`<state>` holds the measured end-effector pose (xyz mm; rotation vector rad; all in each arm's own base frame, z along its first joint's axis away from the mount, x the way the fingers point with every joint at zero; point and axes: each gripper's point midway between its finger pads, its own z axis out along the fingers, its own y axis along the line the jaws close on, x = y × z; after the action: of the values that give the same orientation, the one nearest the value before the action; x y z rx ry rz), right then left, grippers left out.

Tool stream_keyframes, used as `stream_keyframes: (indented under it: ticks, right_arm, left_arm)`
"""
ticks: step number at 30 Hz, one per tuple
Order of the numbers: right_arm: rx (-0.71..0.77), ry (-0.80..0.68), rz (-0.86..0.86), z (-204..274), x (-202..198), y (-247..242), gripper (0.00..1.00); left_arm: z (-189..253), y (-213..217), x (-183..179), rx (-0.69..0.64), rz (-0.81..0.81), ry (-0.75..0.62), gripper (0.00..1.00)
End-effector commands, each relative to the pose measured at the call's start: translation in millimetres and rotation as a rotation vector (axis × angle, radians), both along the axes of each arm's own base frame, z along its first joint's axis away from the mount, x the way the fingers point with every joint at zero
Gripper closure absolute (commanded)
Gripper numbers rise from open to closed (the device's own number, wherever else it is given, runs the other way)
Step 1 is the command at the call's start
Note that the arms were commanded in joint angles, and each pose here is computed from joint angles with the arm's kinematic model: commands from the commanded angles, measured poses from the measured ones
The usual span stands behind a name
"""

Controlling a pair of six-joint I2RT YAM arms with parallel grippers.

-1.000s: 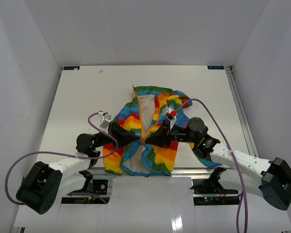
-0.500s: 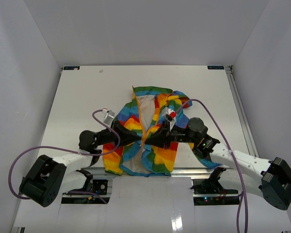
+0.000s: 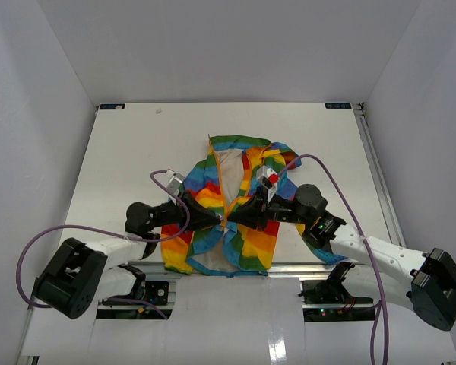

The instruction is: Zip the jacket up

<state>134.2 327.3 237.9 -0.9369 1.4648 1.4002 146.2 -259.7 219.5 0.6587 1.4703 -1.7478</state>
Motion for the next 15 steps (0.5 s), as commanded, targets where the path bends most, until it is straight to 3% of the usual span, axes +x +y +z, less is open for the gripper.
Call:
stream_keyframes:
  ticks: [1,11,15]
  right_arm:
    - [0.031,-0.034,-0.011,9.5,2.3,-0.1,0.92]
    - [0.033,-0.036,0.081,6.2,-15.6,-1.8,0.92]
    - [0.033,-0.055,0.109,6.4,-19.5,-1.7,0.92]
  left_arm:
    - [49.2,9.4,-18.8,-0.150,-0.001,-0.308,1.00]
    - [61.3,23.6,1.6,-0.152,0.258,-0.407,1.00]
    - [61.1,25.1,3.3,-0.145,0.285,-0.410,1.00]
